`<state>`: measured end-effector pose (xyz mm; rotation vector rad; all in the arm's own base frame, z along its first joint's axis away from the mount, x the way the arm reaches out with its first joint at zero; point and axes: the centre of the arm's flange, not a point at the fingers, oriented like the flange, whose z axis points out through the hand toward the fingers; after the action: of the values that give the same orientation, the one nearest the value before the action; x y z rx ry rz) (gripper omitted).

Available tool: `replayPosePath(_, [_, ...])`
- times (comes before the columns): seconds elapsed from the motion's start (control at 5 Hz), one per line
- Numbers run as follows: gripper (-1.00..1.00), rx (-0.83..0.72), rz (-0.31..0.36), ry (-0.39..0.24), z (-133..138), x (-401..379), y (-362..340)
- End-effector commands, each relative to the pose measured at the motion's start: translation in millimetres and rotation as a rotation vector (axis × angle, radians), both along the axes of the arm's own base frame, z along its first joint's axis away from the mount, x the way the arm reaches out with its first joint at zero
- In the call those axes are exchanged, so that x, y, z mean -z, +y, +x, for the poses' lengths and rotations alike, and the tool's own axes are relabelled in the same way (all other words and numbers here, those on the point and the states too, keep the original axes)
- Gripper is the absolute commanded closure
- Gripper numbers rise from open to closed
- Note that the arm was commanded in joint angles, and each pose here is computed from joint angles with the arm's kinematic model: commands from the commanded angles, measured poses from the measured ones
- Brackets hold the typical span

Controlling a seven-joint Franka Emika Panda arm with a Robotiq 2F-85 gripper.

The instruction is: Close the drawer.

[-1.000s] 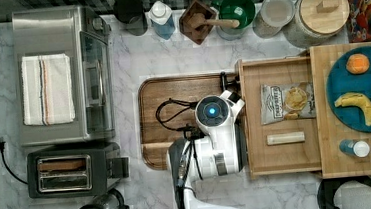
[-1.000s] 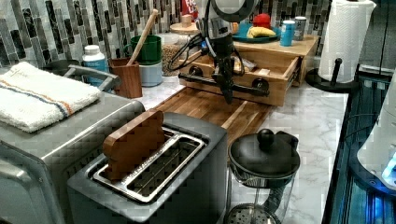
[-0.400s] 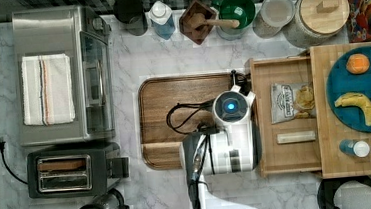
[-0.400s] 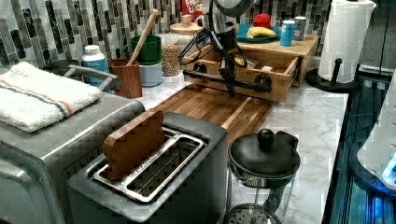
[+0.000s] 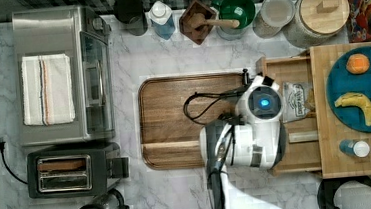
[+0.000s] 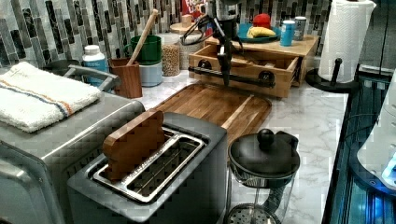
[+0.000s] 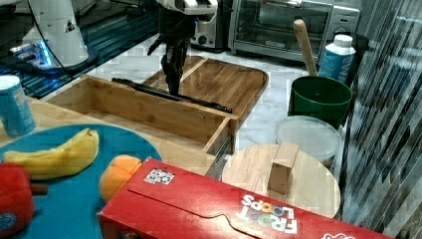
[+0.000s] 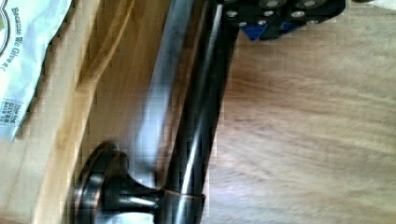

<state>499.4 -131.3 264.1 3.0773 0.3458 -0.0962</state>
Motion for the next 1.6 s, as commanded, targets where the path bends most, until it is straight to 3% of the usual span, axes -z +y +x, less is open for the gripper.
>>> replayPosePath(0.2, [1.0, 0.151, -0.108, -0.172, 13.1, -40.1, -168.2])
replayPosePath(0.6, [1.0, 0.155, -0.191, -0.177, 6.3, -61.8, -227.7])
replayPosePath(1.0, [1.0, 0.105, -0.248, -0.192, 16.4, -77.8, -275.9])
replayPosePath(1.2, [1.0, 0.103, -0.193, -0.172, 18.6, -82.6, -272.3])
replayPosePath(1.6, [1.0, 0.104, -0.193, -0.172, 18.5, -82.4, -272.4])
